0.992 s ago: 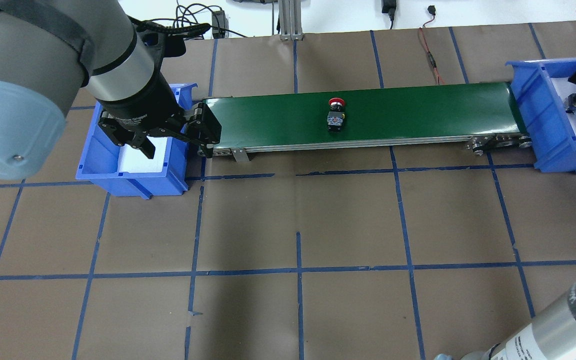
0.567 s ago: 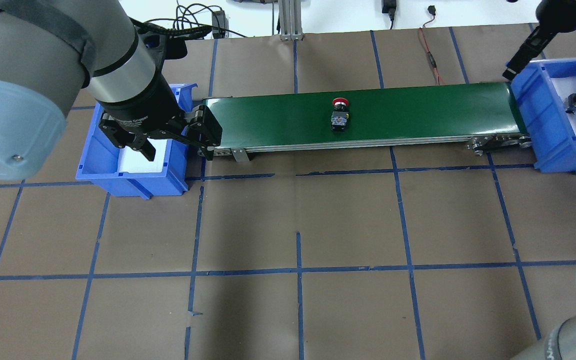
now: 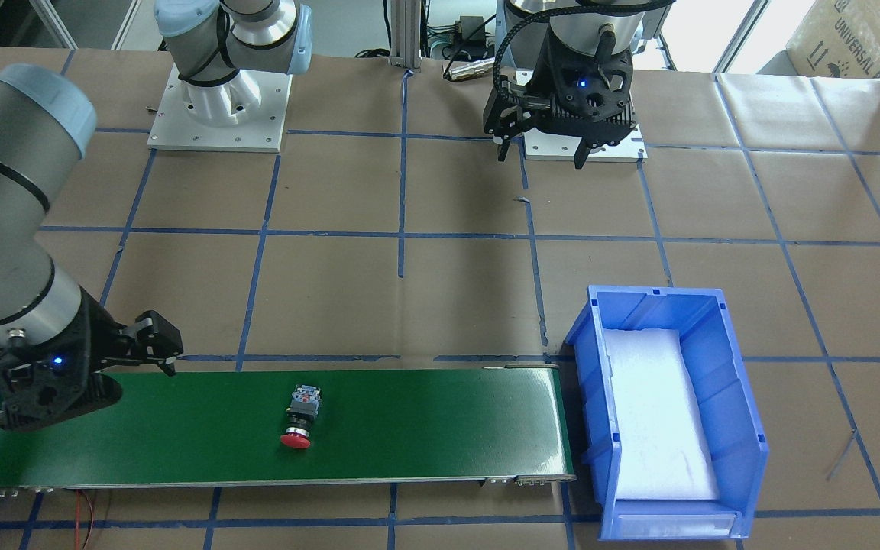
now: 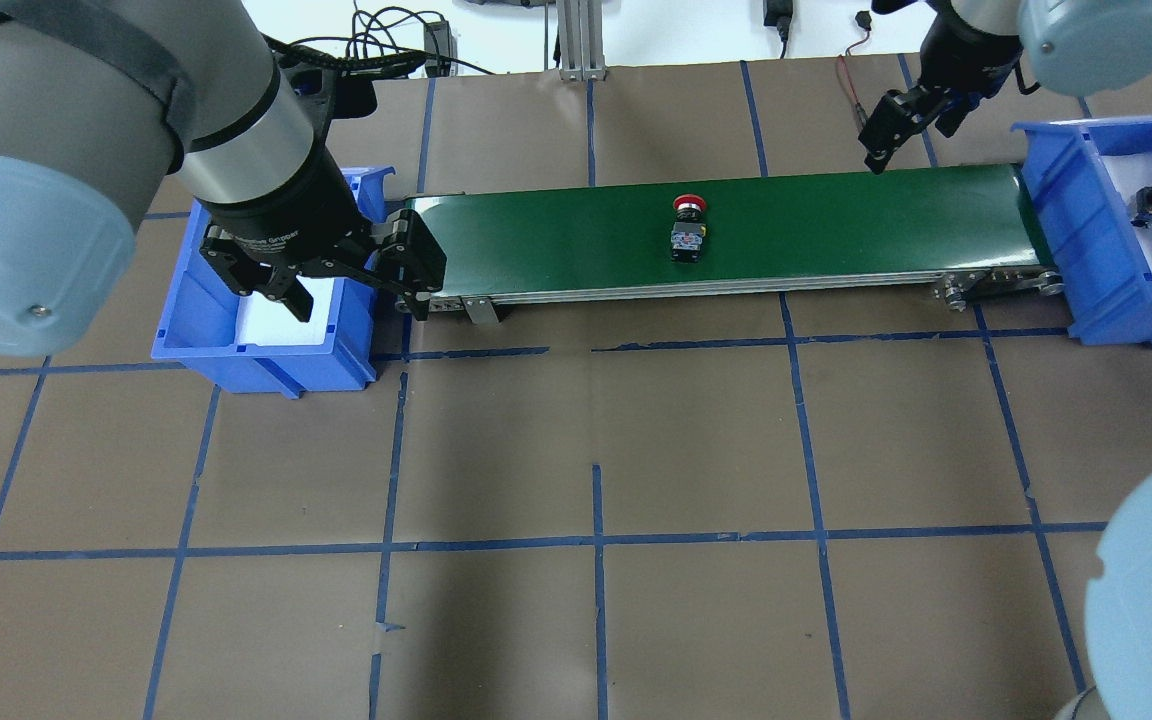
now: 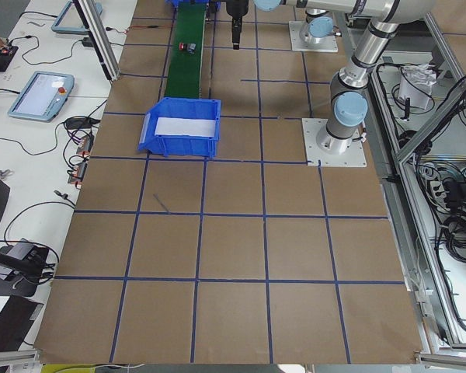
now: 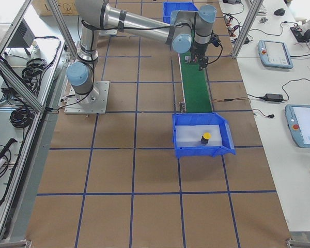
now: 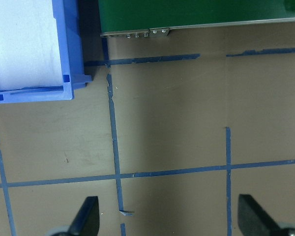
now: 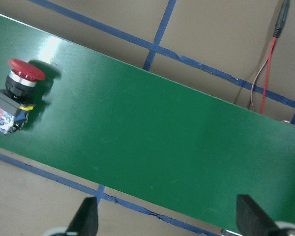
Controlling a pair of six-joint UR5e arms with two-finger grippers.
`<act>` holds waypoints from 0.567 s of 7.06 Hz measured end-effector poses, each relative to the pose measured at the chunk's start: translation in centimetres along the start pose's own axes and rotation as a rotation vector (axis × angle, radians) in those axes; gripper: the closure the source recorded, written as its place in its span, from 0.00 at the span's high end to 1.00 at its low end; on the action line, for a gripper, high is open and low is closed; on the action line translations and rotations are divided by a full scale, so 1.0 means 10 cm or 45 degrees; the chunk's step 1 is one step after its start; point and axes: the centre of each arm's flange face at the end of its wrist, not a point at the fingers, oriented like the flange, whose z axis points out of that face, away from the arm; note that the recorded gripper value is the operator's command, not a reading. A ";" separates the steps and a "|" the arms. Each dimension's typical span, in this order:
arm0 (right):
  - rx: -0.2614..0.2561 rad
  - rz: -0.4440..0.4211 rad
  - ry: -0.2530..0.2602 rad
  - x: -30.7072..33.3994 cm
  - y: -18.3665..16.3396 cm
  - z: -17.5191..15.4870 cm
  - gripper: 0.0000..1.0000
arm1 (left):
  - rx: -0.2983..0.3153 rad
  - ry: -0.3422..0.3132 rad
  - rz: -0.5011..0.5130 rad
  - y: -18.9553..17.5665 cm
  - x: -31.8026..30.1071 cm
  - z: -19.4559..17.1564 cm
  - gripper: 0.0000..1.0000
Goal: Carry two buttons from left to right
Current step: 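Move the right gripper over the red button and grasp it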
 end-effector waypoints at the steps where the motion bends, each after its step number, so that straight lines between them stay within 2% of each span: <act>1: -0.001 0.127 0.002 -0.22 -0.06 0.04 1.00 | 0.001 -0.001 0.000 0.00 0.00 0.00 1.00; 2: -0.003 0.238 0.001 -0.40 -0.09 0.06 1.00 | 0.001 -0.002 0.000 0.00 0.00 0.00 1.00; 4: -0.015 0.375 0.003 -0.56 -0.10 0.11 1.00 | -0.001 -0.004 0.000 0.01 0.00 0.00 1.00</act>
